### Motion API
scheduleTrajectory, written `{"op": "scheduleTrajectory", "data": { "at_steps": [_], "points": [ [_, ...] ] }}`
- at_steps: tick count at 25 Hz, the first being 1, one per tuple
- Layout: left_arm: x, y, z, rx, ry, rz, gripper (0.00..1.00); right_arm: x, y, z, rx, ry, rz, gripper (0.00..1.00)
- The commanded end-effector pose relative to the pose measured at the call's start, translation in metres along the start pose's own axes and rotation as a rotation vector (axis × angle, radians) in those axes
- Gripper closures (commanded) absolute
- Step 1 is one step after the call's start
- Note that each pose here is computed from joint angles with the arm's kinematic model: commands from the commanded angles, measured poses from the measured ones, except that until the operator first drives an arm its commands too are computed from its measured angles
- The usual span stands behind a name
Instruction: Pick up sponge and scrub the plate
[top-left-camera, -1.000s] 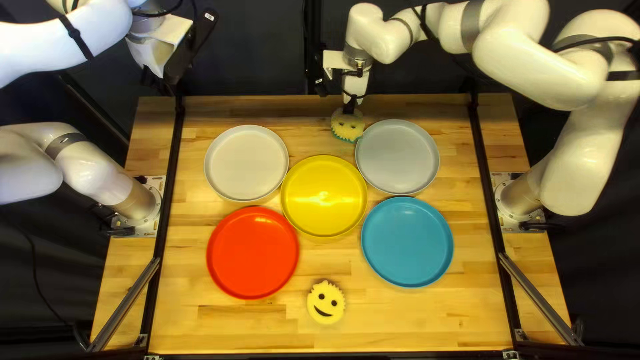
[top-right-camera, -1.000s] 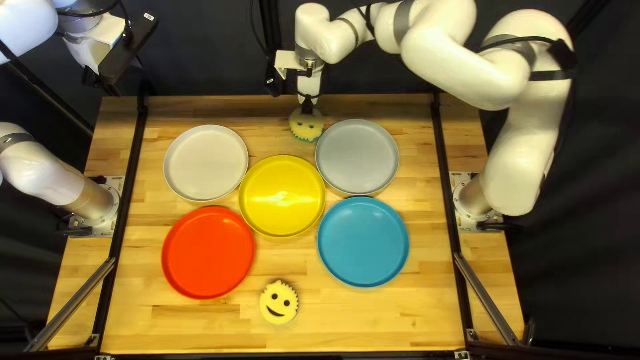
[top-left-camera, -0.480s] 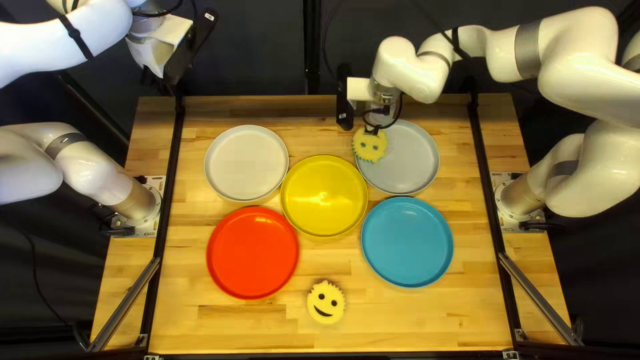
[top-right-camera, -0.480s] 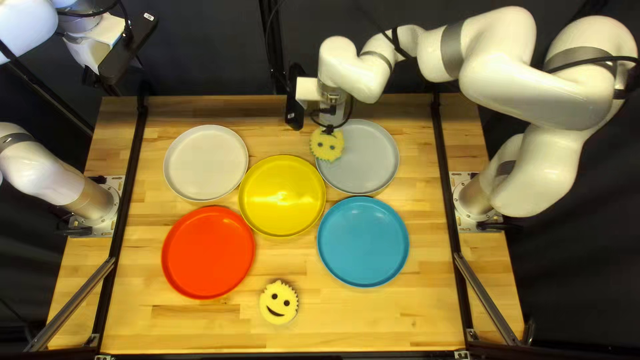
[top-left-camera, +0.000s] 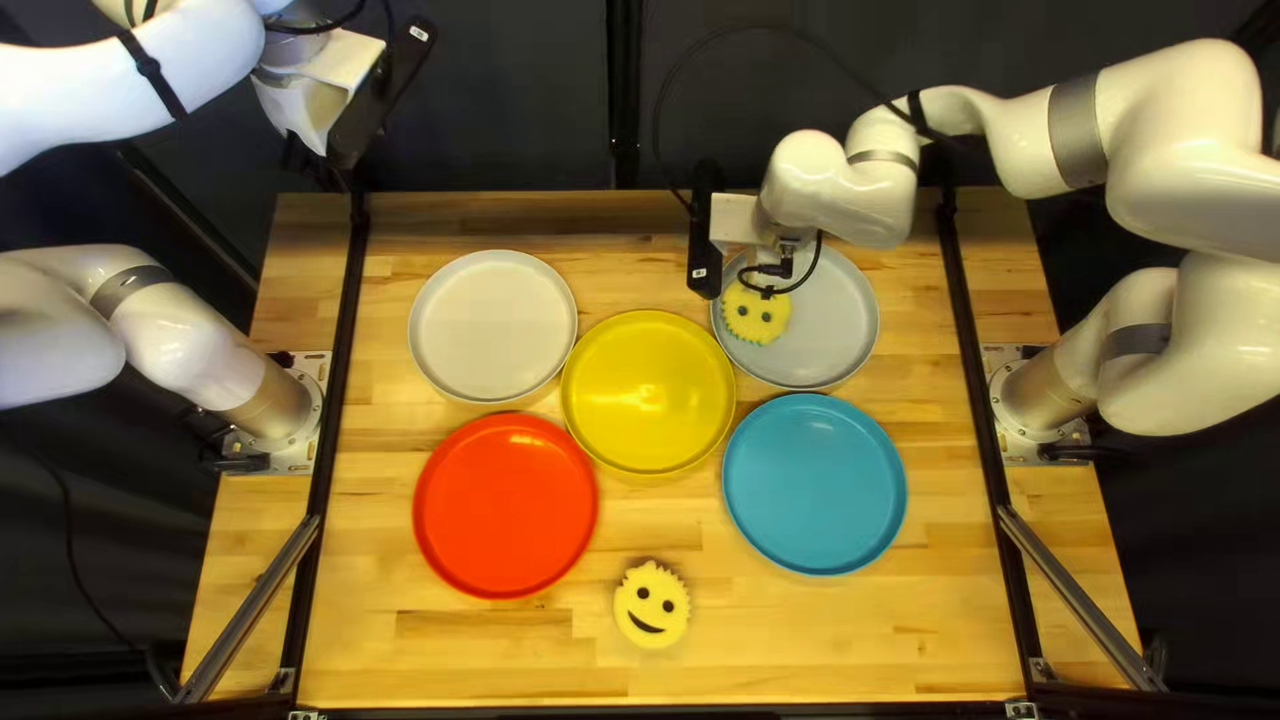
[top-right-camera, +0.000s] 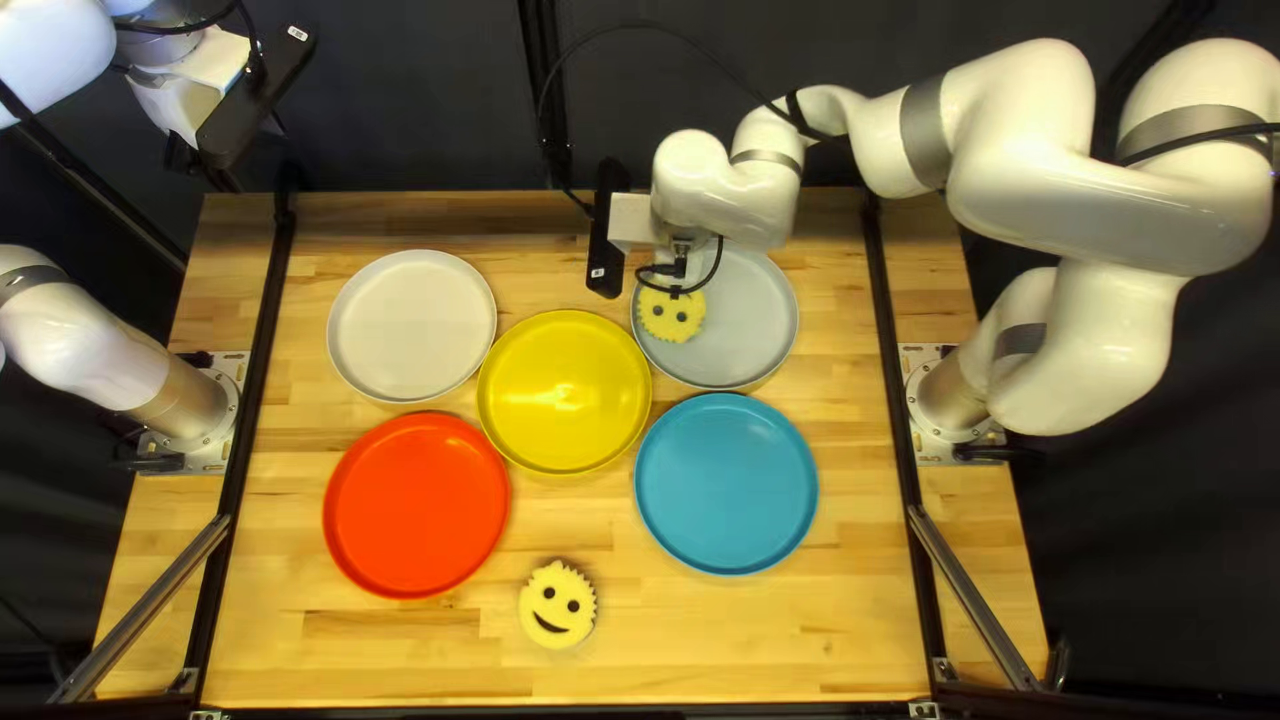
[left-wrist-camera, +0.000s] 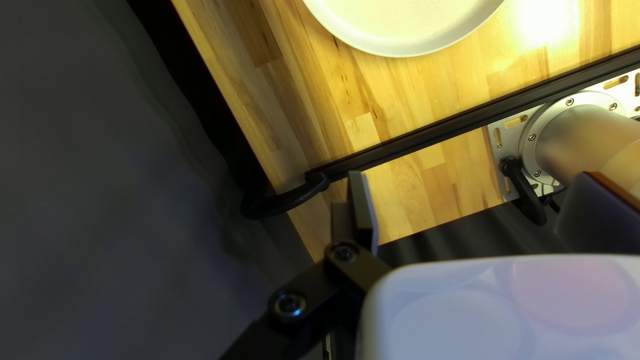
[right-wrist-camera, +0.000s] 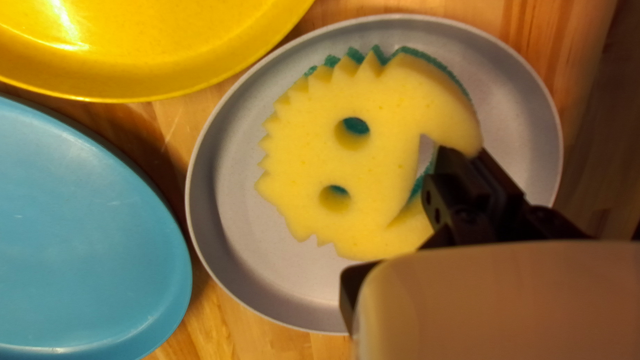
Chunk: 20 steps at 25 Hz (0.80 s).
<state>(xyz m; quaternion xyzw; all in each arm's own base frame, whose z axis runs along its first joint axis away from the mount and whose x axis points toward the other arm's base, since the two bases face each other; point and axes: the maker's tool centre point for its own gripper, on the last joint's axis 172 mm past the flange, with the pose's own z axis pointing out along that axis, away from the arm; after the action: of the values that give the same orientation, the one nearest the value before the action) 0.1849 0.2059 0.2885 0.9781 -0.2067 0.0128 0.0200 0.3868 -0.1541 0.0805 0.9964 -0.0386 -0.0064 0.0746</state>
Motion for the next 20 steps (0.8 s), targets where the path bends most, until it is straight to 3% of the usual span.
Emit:
{"op": "scheduleTrajectory", "data": {
  "at_steps": [1,9,20],
  "points": [
    [0.0,0.0,0.0,0.0,0.0,0.0,0.0,-0.001,0.0,0.008,-0.018,-0.009,0.005,1.0],
    [0.0,0.0,0.0,0.0,0.0,0.0,0.0,-0.002,-0.011,0.004,-0.042,-0.017,-0.002,1.0],
    [0.0,0.0,0.0,0.0,0.0,0.0,0.0,0.006,0.052,0.022,-0.032,-0.032,0.039,1.0]
  ]
}}
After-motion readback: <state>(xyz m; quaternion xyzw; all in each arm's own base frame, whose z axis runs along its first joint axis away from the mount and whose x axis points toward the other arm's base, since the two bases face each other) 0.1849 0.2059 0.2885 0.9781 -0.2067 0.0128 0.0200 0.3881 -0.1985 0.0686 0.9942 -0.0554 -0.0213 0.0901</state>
